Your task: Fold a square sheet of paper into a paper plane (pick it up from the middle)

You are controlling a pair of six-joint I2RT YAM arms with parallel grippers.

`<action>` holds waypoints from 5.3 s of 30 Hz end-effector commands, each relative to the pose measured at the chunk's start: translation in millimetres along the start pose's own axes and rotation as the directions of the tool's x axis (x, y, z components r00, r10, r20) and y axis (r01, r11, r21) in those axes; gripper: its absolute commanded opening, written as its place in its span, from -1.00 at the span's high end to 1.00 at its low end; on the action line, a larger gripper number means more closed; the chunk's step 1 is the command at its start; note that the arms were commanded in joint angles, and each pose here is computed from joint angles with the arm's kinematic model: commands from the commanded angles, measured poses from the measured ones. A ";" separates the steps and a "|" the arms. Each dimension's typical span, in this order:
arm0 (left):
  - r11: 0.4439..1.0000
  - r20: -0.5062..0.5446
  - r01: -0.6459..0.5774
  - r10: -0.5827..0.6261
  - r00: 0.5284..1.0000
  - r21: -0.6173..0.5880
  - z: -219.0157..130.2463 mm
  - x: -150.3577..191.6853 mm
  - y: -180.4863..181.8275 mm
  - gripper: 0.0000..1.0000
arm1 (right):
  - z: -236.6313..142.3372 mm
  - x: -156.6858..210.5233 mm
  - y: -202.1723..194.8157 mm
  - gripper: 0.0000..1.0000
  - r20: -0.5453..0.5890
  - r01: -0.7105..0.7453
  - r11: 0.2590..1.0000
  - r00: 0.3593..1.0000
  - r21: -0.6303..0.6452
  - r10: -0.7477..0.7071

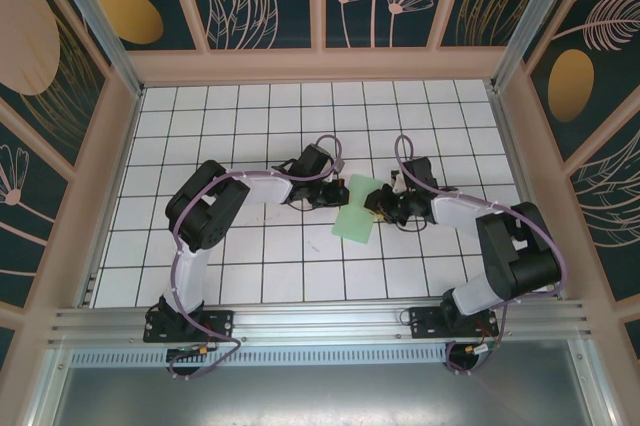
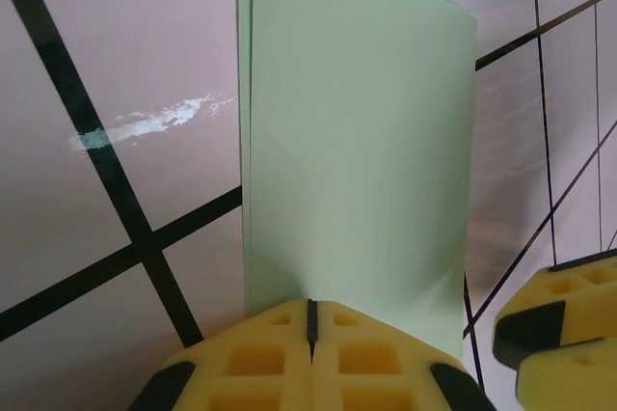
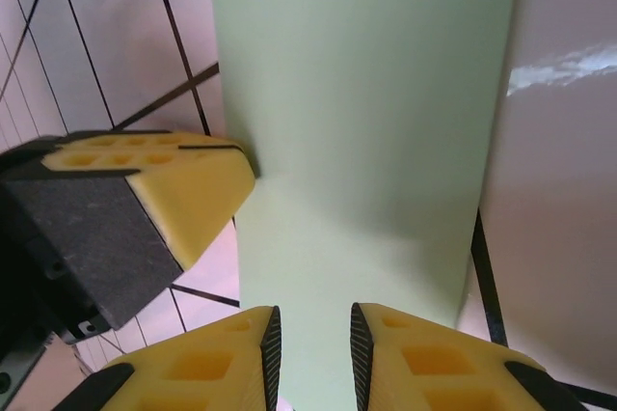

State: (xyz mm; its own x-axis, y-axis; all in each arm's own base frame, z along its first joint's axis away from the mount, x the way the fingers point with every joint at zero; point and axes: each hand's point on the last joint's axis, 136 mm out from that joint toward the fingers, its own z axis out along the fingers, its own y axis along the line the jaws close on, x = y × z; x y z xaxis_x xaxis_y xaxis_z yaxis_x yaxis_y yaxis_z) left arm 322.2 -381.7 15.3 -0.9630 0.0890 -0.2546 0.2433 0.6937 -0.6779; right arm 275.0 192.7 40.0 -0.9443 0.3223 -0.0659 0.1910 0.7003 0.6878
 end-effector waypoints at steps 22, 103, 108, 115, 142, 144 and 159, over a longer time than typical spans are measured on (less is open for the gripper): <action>0.990 -0.084 0.051 -0.063 0.994 -0.135 8.7 34.9 42.5 1.00 | 8.4 44.7 -18.2 0.39 -0.070 -0.047 0.998 0.996 0.036 0.049; 0.968 0.473 0.239 -0.174 0.864 -0.081 -178.2 -45.8 61.6 0.17 | 42.3 64.8 12.3 -0.24 -0.418 0.822 0.208 0.467 0.530 -0.779; 0.968 0.463 0.238 -0.174 0.869 -0.083 -175.0 -46.1 62.6 0.17 | 39.6 65.5 11.6 -0.10 -0.405 0.817 0.219 0.473 0.533 -0.783; 0.969 0.448 0.238 -0.183 0.875 -0.069 -170.3 -45.1 62.0 0.17 | 31.8 57.8 31.4 0.48 -0.329 0.792 0.250 0.487 0.557 -0.809; 0.974 0.420 0.215 -0.170 0.892 -0.064 -163.5 -43.9 60.9 0.15 | 16.3 71.3 1.5 -0.22 -0.560 0.916 0.179 0.365 0.358 -0.744; 0.974 0.419 0.217 -0.172 0.892 -0.062 -163.3 -43.1 61.2 0.15 | 17.6 69.7 -2.6 -0.22 -0.573 0.917 0.162 0.357 0.364 -0.738; 0.974 0.407 0.220 -0.177 0.896 -0.060 -160.2 -40.4 62.6 0.15 | 14.6 43.7 16.4 0.25 -0.494 0.870 0.130 0.387 0.476 -0.779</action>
State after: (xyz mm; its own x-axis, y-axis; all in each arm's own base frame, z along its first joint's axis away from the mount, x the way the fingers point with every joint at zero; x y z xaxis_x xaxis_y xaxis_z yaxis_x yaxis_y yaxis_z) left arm 352.9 -222.6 89.9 -0.8579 -0.3506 -0.3756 -0.0120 0.7445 -0.6675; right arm 229.4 223.3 22.9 -0.6440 -0.7477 -0.1617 -0.6941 0.6600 -0.2875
